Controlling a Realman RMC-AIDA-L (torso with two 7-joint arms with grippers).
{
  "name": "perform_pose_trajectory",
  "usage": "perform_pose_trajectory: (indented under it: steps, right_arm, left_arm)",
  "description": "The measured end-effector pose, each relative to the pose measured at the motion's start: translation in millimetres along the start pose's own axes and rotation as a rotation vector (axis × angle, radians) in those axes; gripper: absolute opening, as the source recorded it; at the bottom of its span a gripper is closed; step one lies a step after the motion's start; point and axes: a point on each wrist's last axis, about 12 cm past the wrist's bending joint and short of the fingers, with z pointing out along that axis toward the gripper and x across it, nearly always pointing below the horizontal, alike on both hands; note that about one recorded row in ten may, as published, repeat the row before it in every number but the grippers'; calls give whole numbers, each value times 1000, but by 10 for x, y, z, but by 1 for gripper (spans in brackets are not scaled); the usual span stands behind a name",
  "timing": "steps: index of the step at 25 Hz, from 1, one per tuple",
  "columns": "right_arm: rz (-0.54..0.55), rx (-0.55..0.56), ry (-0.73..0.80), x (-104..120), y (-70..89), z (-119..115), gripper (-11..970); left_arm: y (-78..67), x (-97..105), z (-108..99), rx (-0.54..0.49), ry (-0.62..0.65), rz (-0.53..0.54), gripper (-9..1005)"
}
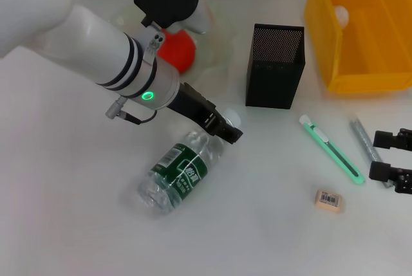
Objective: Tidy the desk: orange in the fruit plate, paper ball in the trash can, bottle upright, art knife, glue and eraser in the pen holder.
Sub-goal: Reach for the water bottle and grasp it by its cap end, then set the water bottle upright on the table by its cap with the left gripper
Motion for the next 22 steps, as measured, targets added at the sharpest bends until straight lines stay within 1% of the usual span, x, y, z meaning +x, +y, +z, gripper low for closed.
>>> perform_pose_trajectory:
  steps: [9,16,19,22]
  right_arm:
    - [9,-11,-12,-3,22,-5,756]
    - [6,2,-27,0,31,-41,755]
    - [6,3,-27,1,32,-43,755]
    - [6,3,-28,-1,31,-43,755]
  left_arm:
    - [-11,15,64,-26,-7,3,811]
    - [-32,46,101,-34,-2,20,597]
    - [-45,43,95,-31,-2,25,436]
    - [-64,49,81,-24,-3,29,434]
